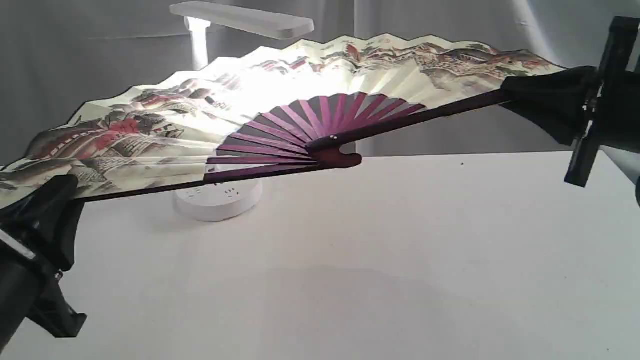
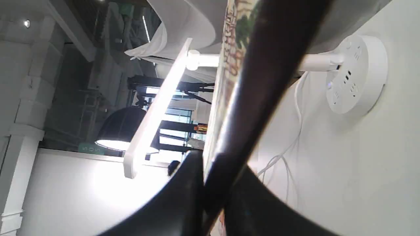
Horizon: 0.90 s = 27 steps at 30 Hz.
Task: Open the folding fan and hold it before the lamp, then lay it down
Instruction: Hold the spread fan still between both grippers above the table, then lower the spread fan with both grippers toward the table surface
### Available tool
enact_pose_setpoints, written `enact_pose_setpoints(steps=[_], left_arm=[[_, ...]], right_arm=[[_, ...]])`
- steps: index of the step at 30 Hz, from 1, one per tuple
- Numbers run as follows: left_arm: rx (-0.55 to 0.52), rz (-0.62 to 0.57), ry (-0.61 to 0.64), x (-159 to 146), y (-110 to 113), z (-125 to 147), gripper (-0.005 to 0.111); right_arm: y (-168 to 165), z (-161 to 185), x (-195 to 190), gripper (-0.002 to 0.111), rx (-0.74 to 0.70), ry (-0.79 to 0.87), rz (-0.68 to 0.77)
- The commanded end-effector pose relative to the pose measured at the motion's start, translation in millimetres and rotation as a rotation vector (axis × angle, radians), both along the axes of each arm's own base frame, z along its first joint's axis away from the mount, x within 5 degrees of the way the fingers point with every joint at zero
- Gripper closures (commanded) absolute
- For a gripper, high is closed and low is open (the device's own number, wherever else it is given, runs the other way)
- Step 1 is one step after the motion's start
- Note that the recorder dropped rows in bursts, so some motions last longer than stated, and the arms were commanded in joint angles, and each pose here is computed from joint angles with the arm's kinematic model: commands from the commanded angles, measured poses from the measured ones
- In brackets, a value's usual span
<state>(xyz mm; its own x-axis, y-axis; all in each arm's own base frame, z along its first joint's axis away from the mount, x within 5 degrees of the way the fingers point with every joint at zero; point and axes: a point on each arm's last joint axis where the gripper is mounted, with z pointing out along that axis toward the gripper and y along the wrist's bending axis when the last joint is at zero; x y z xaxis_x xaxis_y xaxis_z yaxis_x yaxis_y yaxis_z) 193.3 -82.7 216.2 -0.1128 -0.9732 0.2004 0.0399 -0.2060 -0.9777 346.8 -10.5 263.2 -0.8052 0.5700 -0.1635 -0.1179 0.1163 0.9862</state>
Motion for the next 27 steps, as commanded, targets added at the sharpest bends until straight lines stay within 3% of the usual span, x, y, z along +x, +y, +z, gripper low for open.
enact_pose_setpoints(steps=[1, 14, 21, 27], left_arm=[[-0.107, 0.114, -0.076, -1.3, 13.5, 9.4, 0.107], [-0.080, 0.029, 0.094, 1.5, 3.5, -4.0, 0.107], [0.044, 0.008, 0.106, 3.8, -0.3, -3.4, 0.107], [0.072, -0.020, 0.171, 5.0, -4.0, -12.9, 0.107]], right_arm=[[-6.1, -4.0, 2.1, 0.108, -0.073, -0.013, -0.044], [-5.2, -14.2, -1.3, 0.108, -0.154, 0.066, -0.008], [-6.1, -20.0, -3.0, 0.108, -0.213, 0.088, 0.005], [-21.4, -23.8, -5.1, 0.108, -0.240, 0.126, -0.032]])
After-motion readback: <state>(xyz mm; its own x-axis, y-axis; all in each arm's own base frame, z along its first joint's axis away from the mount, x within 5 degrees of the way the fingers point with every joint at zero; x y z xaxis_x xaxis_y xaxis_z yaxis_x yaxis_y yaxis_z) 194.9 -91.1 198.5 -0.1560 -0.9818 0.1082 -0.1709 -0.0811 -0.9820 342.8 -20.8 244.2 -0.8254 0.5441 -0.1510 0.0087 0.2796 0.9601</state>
